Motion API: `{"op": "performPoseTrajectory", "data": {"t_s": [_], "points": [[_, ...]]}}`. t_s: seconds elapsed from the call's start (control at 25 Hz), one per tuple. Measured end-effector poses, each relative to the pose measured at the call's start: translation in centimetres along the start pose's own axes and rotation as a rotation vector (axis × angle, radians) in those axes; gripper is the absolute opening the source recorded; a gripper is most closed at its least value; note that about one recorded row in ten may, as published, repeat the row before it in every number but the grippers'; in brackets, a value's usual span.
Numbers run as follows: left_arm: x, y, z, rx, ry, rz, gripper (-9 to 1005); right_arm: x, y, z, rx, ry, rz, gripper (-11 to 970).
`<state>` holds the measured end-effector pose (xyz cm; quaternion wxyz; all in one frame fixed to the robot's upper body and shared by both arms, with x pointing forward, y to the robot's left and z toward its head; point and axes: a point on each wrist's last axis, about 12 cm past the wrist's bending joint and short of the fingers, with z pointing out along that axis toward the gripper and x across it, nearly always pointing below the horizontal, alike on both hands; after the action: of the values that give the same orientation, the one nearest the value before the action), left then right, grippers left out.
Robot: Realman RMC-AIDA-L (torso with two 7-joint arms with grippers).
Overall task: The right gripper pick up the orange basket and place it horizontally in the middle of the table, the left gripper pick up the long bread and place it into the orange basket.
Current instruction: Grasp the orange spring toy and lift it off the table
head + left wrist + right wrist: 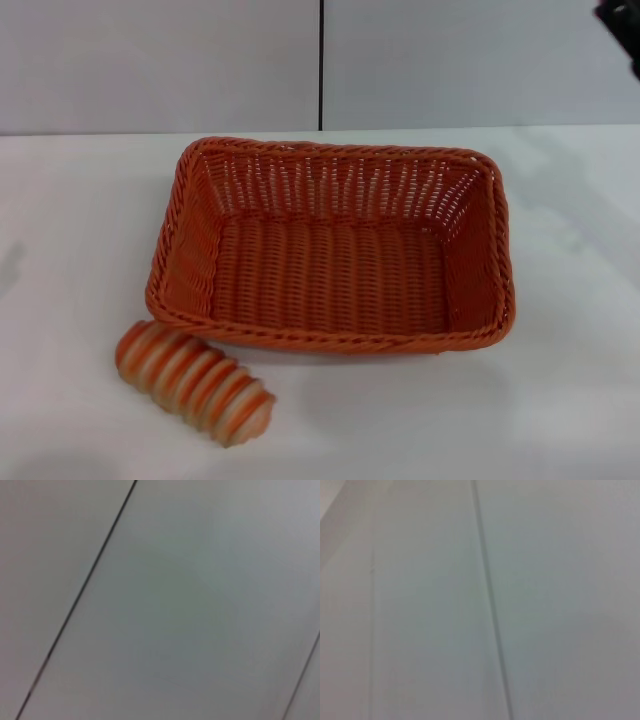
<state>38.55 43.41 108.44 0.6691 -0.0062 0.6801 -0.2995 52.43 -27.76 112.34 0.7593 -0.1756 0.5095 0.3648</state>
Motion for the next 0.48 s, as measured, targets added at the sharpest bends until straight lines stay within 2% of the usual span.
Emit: {"op": "performPoseTrajectory", "data": {"t_s": [0.48], "points": [[-0.5, 1.0, 1.1, -0.032, 0.344, -0.101, 736, 0.8, -0.7, -4.4, 0.208, -0.090, 0.082, 551]]}}
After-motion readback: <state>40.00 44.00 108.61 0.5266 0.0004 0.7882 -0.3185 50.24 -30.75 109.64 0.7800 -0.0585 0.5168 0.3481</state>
